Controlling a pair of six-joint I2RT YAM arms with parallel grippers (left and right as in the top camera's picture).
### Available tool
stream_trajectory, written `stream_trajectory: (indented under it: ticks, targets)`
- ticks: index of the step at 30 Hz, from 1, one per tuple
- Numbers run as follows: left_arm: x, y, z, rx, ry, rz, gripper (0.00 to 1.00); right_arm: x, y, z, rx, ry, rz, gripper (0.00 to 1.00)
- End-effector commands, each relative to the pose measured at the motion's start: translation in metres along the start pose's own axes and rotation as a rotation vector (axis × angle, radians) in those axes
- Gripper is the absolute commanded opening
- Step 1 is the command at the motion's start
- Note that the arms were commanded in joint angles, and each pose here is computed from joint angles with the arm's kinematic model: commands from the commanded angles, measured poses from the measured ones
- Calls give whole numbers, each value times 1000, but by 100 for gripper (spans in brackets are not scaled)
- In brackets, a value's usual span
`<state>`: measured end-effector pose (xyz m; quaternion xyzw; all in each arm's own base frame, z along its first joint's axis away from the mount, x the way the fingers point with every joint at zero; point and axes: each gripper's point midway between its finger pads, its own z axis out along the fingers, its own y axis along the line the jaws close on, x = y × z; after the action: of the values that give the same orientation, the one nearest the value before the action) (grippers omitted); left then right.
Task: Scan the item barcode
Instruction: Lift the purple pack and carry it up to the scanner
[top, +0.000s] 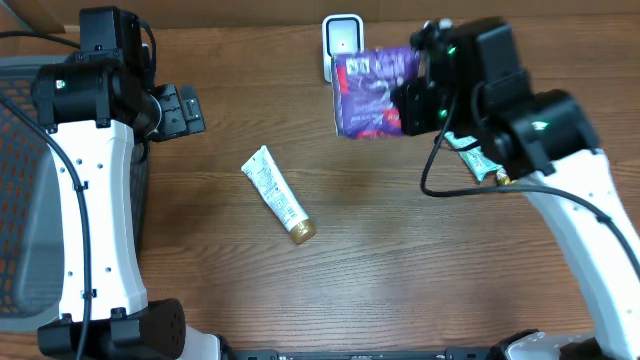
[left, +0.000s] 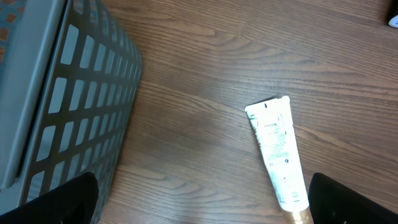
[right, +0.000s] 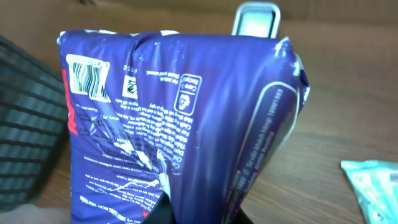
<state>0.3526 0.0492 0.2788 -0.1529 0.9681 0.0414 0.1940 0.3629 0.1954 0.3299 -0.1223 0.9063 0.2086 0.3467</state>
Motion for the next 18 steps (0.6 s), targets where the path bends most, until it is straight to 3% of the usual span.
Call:
stream_trajectory:
  ticks: [1,9,18]
  targets:
    - [0,-1,0,2,1,21,99,-11,23,-25,-88,-38,-28,4]
    - [0,-1,0,2,1,21,99,-9,29,-23,-124,-25,-22,4]
    - [0,-1,0,2,1,21,100,-38,-5,-1,64,-111,42,4]
